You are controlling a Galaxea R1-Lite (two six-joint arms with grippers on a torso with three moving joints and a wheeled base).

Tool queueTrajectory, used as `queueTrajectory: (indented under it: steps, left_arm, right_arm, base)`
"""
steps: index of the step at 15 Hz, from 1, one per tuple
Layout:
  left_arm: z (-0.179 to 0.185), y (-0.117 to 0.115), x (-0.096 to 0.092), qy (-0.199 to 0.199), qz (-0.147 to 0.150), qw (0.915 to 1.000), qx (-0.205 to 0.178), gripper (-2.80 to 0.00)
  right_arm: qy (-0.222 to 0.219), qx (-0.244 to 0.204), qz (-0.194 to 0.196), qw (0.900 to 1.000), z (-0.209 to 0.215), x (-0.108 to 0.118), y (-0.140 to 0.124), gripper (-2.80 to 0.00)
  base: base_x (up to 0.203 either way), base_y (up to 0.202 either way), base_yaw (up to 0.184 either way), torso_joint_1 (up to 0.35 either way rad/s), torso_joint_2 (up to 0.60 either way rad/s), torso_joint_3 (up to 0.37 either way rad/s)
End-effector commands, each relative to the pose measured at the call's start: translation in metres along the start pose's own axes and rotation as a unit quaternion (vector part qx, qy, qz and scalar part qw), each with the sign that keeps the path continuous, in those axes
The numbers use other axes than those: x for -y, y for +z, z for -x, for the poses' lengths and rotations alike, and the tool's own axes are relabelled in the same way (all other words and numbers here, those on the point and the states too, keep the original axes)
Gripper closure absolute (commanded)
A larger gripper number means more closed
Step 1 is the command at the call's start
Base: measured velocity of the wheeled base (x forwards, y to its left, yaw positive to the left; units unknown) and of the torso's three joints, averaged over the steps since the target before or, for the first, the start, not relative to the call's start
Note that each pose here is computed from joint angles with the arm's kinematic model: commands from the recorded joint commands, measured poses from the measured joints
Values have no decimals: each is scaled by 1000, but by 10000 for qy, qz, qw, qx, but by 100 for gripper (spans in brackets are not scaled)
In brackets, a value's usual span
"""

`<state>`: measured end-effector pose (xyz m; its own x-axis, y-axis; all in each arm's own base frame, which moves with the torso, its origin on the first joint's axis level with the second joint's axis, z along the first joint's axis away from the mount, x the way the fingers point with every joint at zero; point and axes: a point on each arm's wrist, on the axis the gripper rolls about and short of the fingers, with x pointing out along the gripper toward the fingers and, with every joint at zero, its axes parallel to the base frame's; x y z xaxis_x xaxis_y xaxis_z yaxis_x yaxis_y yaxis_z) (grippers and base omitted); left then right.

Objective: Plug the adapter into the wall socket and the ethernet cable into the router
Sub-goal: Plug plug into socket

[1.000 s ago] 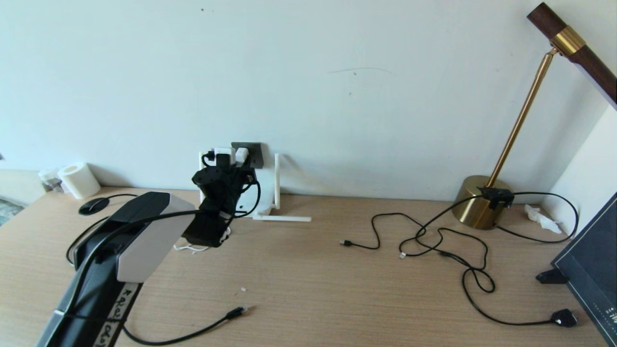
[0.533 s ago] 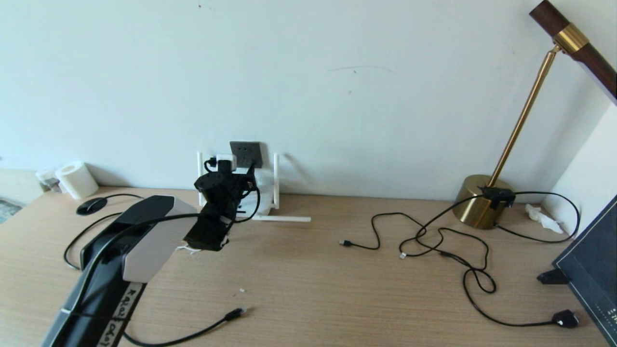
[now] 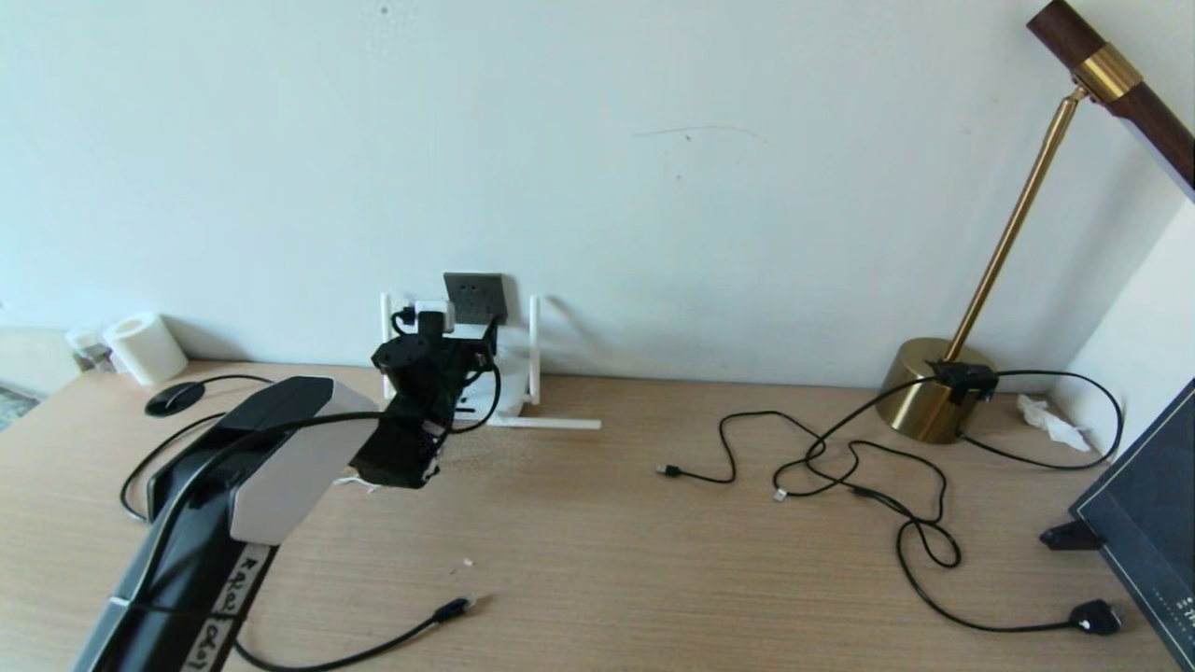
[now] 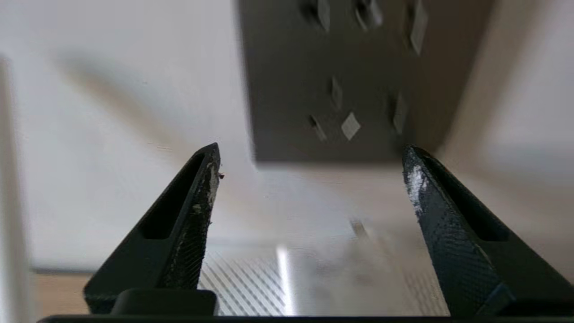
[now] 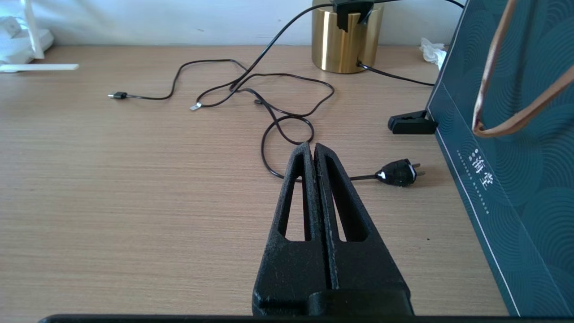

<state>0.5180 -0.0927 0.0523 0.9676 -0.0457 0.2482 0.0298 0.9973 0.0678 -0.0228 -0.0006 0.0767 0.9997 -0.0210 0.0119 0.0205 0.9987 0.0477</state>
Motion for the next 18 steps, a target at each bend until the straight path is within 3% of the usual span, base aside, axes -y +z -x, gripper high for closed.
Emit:
queueTrajectory:
  steps: [1,3,5,13,18]
  left_arm:
    - [14,3,-2,-70,-31,9996,-270,-280]
    - [31,9,-2,-306,-52,9979,-571,-280]
    - [38,16,1,-426,-29,9971,-628,-280]
    - [31,-10,1,-329,-73,9951,-928,-280]
    - [26,-20,-5,-55,-111,9948,-1007,-280]
  right_arm:
    - [-2,-6,0,10000,0,0,0,0]
    - [-2,-6,0,10000,0,0,0,0]
    - [-2,-6,0,10000,0,0,0,0]
    - [-2,-6,0,10000,0,0,0,0]
    - [-2,-6,0,10000,0,0,0,0]
  base:
    - [0,0,0,0,0,0]
    - [0,0,0,0,0,0]
    - [0,0,0,0,0,0]
    - [0,0,0,0,0,0]
    - [0,0,0,0,0,0]
